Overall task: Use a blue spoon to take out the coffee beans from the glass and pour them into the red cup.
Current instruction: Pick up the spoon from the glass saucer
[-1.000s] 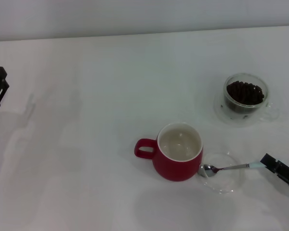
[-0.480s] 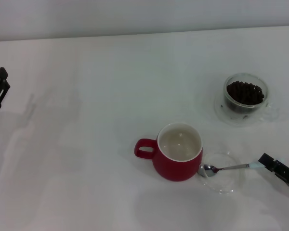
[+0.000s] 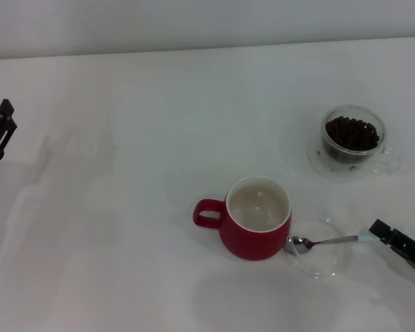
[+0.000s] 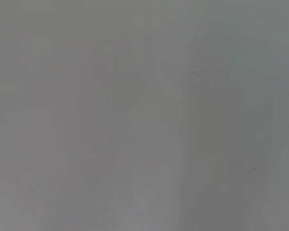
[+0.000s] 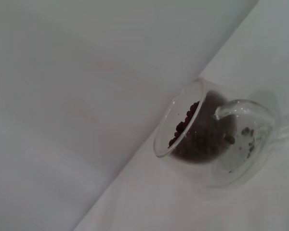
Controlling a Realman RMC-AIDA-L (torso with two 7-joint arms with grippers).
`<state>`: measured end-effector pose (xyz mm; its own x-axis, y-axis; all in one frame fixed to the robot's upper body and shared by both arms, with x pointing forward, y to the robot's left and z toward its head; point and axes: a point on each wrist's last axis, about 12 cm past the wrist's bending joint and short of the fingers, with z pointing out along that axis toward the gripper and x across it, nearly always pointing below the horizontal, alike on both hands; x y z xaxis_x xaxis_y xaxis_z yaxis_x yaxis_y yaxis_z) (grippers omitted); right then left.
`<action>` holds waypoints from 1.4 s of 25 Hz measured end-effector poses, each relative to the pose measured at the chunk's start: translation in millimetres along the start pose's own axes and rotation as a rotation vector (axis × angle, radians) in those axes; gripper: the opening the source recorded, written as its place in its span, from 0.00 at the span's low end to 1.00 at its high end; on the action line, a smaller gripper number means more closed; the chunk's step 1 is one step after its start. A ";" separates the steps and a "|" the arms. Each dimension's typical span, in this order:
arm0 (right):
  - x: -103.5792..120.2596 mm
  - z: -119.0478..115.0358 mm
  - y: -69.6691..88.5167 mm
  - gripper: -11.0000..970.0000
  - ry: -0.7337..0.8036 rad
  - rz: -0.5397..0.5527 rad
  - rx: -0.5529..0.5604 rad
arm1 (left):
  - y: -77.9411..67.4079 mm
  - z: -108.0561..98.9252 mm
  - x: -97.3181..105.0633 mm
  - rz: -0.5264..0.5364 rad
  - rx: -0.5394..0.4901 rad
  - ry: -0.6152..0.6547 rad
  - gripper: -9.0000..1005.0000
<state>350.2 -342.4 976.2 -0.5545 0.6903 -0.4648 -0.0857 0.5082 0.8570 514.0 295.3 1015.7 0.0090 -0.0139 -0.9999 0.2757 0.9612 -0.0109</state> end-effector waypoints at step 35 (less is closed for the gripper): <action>-1.1 3.5 -1.1 0.19 -0.004 0.029 0.010 | 1.7 1.1 2.2 0.001 -0.009 0.024 0.73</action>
<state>353.9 -341.9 974.9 -0.5529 0.7070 -0.4410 -0.0613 0.4933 0.8677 515.6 296.6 1013.5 -0.0137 -0.0061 -0.9999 0.2668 0.9637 -0.0095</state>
